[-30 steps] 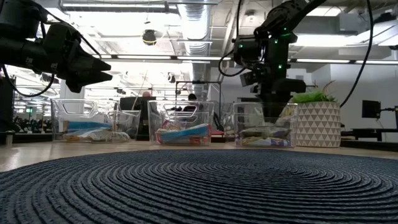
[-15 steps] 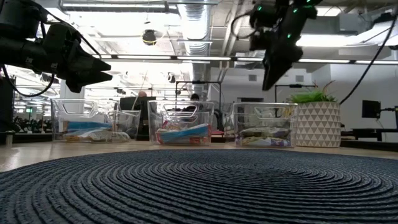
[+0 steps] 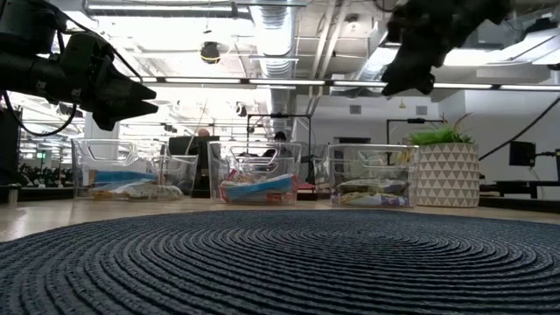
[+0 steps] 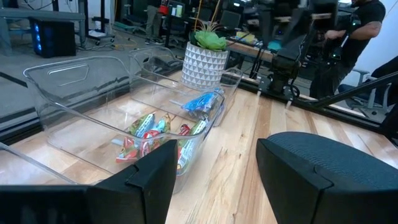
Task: Pick and place Granola Bars by type
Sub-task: Return to Home Position
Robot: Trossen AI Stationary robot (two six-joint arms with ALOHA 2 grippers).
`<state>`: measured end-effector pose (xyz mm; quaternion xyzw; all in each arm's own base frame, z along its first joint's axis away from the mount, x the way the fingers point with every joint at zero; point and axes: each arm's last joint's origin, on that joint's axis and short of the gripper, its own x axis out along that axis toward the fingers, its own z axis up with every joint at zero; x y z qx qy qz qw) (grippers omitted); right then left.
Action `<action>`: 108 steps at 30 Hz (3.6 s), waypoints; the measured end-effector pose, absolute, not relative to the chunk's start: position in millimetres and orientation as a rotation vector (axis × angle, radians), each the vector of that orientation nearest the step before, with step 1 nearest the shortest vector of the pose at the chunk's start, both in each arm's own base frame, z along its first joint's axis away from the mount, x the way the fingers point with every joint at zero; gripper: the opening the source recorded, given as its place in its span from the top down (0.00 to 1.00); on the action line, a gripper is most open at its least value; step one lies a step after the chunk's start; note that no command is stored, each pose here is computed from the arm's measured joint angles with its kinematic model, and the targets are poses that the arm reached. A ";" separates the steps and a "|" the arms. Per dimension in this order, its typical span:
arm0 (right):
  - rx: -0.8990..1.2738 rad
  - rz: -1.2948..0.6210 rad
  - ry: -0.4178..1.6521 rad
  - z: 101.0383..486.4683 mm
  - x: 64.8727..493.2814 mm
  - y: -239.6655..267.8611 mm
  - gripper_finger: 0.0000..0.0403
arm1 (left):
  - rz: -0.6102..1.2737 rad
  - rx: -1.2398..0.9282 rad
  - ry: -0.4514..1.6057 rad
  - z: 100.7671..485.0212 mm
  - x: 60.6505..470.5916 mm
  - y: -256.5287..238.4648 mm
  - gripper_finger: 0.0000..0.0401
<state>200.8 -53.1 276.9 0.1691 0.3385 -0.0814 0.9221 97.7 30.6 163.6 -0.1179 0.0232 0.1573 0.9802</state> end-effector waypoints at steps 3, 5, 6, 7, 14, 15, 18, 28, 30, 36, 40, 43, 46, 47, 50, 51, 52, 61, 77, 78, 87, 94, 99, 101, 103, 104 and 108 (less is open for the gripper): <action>0.391 -0.118 0.606 268.0 190.2 -39.5 0.63 | 0.316 -0.235 0.047 163.6 97.7 30.6 0.47; 0.419 -0.075 0.546 261.7 183.8 -30.9 0.63 | 0.317 -0.237 0.047 163.6 97.7 30.6 0.47; 0.436 -0.059 0.517 258.0 180.3 -26.9 0.63 | 0.317 -0.237 0.047 163.6 97.6 30.6 0.47; 0.456 -0.042 0.487 254.7 177.0 -23.0 0.64 | 0.317 -0.237 0.047 163.6 97.6 30.6 0.47; 0.553 0.088 0.280 235.7 155.0 -2.5 0.65 | 0.317 -0.236 0.047 163.6 97.7 30.6 0.47; 0.556 0.107 0.260 233.0 152.8 -0.2 0.65 | 0.317 -0.235 0.047 163.6 97.6 30.6 0.47; 0.551 0.164 0.206 225.0 147.3 6.0 0.65 | 0.317 -0.237 0.047 163.6 97.7 30.6 0.47; 0.564 0.282 0.080 202.5 137.0 17.9 0.66 | 0.316 -0.235 0.047 163.6 97.6 30.6 0.47; 0.552 0.295 0.063 202.7 135.5 19.0 0.67 | 0.317 -0.237 0.047 163.6 97.7 30.6 0.47; 0.560 0.315 0.003 191.8 126.7 18.5 0.67 | 0.317 -0.237 0.047 163.6 97.7 30.6 0.47; 0.566 0.323 -0.024 189.2 121.2 18.2 0.67 | 0.316 -0.235 0.047 163.6 97.7 30.6 0.47; 0.565 0.330 -0.044 188.0 117.9 18.0 0.67 | 0.317 -0.237 0.047 163.6 97.6 30.6 0.47; 0.563 0.338 -0.073 187.3 114.0 17.6 0.67 | 0.317 -0.235 0.047 163.6 97.7 30.6 0.47; 0.563 0.341 -0.082 186.7 112.7 17.5 0.67 | 0.317 -0.235 0.047 163.6 97.6 30.6 0.47; 0.563 0.340 -0.078 185.2 109.8 17.2 0.67 | 0.317 -0.237 0.047 163.6 97.6 30.6 0.47; 0.563 0.340 -0.078 185.1 108.7 17.1 0.67 | 0.317 -0.236 0.047 163.6 97.7 30.6 0.47; 0.563 0.340 -0.076 184.8 107.6 16.9 0.67 | 0.317 -0.235 0.047 163.6 97.7 30.6 0.47; 0.543 0.292 -0.044 177.9 95.5 14.7 0.67 | 0.317 -0.237 0.047 163.6 97.7 30.6 0.47; 0.395 0.045 -0.021 169.2 96.7 8.3 0.67 | 0.317 -0.235 0.048 163.5 97.7 30.6 0.47; 0.394 0.061 -0.015 169.0 96.6 8.7 0.67 | 0.317 -0.235 0.048 163.6 97.7 30.6 0.47; 0.419 0.081 0.002 167.9 96.6 9.3 0.67 | 0.317 -0.237 0.047 163.6 97.7 30.6 0.47; 0.419 0.080 0.003 167.8 96.6 9.3 0.67 | 0.317 -0.236 0.047 163.6 97.7 30.6 0.47; 0.419 0.080 0.003 167.7 96.6 9.3 0.67 | 0.316 -0.237 0.047 163.6 97.7 30.6 0.47; 0.419 0.080 0.004 167.7 96.6 9.3 0.67 | 0.317 -0.235 0.047 163.6 97.7 30.6 0.47; 0.419 0.080 0.004 167.7 96.6 9.3 0.67 | 0.317 -0.236 0.047 163.6 97.7 30.6 0.47; 0.419 0.080 0.004 167.7 96.6 9.3 0.67 | 0.317 -0.237 0.047 163.6 97.7 30.6 0.47; 0.419 0.080 0.005 167.6 96.6 9.3 0.67 | 0.316 -0.235 0.047 163.6 97.7 30.6 0.47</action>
